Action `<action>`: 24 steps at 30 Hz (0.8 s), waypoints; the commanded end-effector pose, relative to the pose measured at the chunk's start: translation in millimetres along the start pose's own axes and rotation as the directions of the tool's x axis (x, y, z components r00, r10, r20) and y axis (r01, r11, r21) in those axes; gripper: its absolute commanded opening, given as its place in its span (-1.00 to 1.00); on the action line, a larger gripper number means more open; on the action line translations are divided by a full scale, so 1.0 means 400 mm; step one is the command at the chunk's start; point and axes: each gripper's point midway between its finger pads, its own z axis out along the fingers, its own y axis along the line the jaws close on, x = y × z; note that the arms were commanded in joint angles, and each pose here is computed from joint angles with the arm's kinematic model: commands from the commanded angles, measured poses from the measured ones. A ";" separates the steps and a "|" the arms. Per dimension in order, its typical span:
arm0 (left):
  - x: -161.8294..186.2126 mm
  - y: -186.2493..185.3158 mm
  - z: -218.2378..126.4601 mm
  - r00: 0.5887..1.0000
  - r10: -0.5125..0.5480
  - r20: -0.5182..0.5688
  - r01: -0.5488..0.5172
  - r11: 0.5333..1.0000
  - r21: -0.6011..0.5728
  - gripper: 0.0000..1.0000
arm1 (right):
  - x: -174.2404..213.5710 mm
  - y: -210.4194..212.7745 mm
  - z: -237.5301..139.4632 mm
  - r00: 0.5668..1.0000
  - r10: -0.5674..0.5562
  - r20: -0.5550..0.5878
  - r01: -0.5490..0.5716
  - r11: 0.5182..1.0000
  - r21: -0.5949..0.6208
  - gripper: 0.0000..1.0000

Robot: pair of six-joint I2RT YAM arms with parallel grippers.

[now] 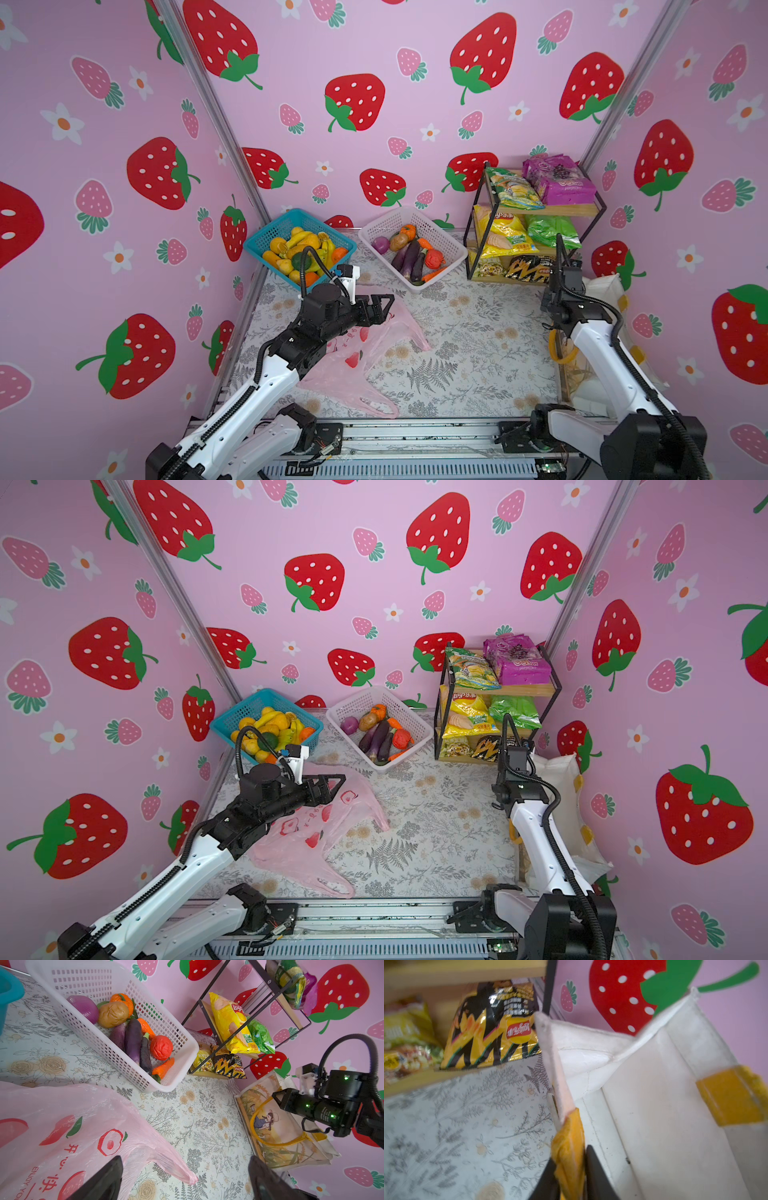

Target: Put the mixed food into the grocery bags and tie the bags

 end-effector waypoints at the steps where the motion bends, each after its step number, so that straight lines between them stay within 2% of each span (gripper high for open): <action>1: 0.004 0.014 -0.011 1.000 -0.014 0.017 0.014 1.000 -0.028 0.90 | 0.014 0.057 -0.040 0.998 -0.013 -0.054 0.004 0.985 -0.171 -0.83; 7: -0.001 0.027 -0.029 1.000 0.002 0.019 0.000 0.997 -0.074 0.90 | 0.045 0.177 -0.175 0.988 -0.123 -0.097 0.074 0.913 -0.401 -0.94; 11: -0.015 0.058 -0.034 0.999 0.017 0.049 -0.010 0.989 -0.148 0.91 | 0.080 0.281 -0.259 0.967 -0.236 -0.096 0.150 0.832 -0.534 -0.95; 15: -0.020 0.085 -0.034 0.998 0.014 0.060 -0.001 0.978 -0.207 0.93 | 0.099 0.396 -0.361 0.952 -0.302 -0.052 0.191 0.718 -0.669 -0.94; 20: -0.040 0.101 -0.035 0.996 -0.005 0.088 0.027 0.968 -0.251 0.94 | 0.111 0.524 -0.458 0.939 -0.343 0.004 0.216 0.584 -0.782 -0.91; 24: -0.043 0.108 -0.036 0.995 -0.015 0.098 0.040 0.963 -0.265 0.91 | 0.113 0.646 -0.544 0.941 -0.335 0.047 0.202 0.446 -0.872 -0.91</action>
